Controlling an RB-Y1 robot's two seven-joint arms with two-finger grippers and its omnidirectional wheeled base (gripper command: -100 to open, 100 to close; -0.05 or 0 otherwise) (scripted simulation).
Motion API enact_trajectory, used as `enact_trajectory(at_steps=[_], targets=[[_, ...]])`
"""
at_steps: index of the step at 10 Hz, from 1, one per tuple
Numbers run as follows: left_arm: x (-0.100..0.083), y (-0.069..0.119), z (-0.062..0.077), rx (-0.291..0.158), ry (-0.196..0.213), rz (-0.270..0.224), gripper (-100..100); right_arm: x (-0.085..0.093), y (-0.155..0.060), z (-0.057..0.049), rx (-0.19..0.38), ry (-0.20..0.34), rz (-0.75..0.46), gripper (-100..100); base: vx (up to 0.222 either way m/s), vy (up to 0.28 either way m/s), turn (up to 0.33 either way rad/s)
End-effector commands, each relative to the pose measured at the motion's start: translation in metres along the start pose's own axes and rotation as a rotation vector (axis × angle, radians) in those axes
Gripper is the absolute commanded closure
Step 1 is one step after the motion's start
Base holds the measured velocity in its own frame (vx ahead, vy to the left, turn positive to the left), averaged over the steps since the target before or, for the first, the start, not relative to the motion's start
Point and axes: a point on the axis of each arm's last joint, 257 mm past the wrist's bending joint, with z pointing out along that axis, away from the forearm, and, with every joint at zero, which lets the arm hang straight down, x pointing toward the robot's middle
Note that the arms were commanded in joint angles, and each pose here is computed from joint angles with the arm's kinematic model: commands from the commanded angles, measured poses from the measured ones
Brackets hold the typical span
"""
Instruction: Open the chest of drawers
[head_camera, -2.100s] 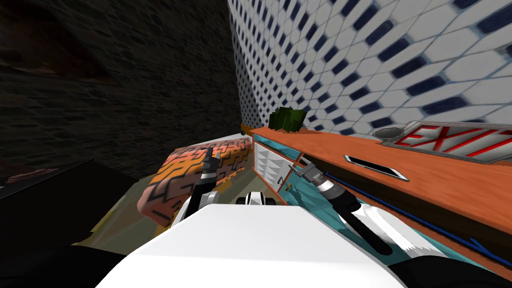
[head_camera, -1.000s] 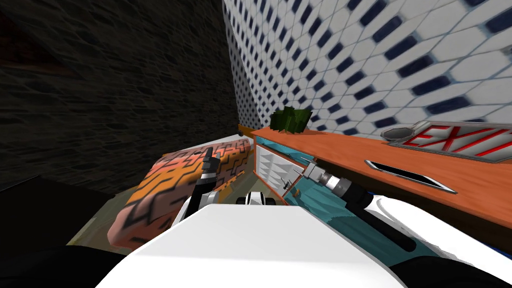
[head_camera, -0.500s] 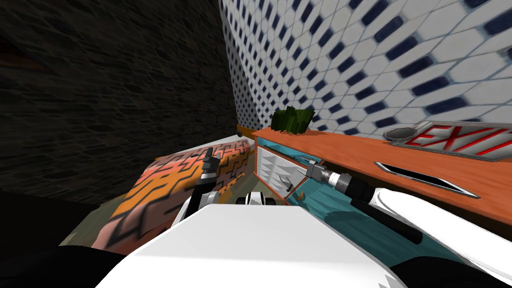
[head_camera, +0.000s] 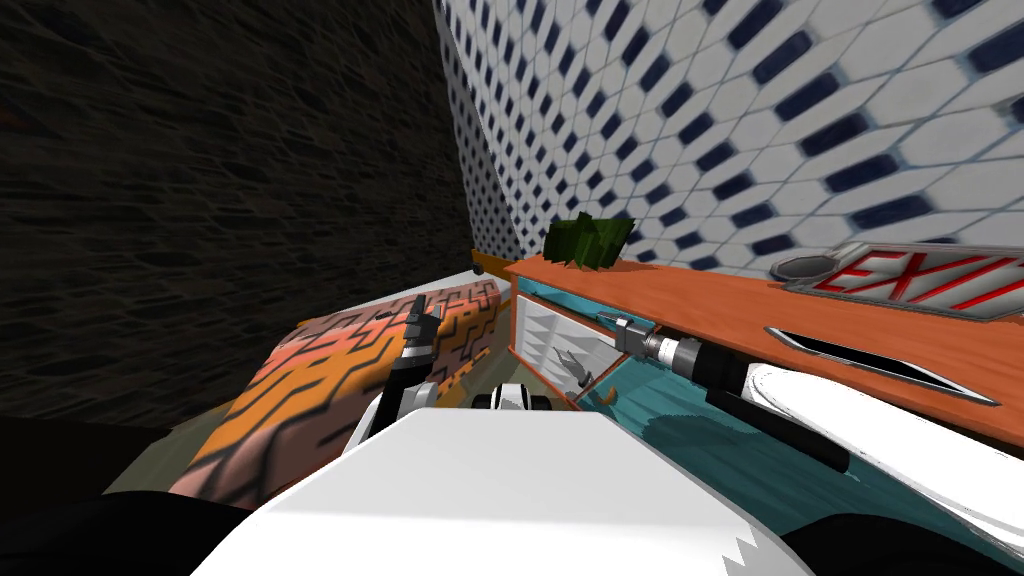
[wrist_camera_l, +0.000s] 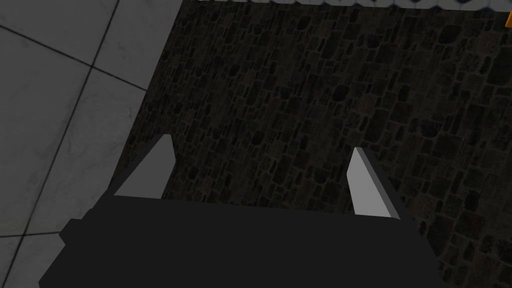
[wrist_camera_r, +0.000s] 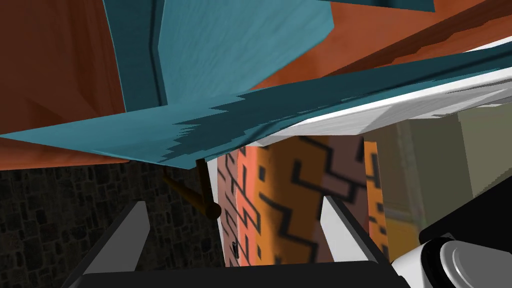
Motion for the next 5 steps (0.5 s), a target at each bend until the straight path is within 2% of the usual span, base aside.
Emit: enact_trajectory(at_steps=[1,2,3,5], targets=[[0.0,0.0,0.0,0.0,0.0,0.0,0,0.0,0.0,0.0,-0.001,0.0,-0.005,-100,0.004,0.005,0.001],[0.0,0.0,0.0,0.0,0.0,0.0,0,0.0,0.0,0.0,-0.001,0.0,-0.004,100,0.0,0.0,0.0],[0.0,0.0,0.0,0.0,0.0,0.0,0,-0.007,-0.003,0.0,-0.002,-0.013,-0.011,100,-0.046,0.075,-0.082],[0.0,0.0,0.0,0.0,0.0,0.0,0,-0.013,-0.004,0.0,-0.002,-0.023,-0.016,100,-0.14,0.131,-0.078]])
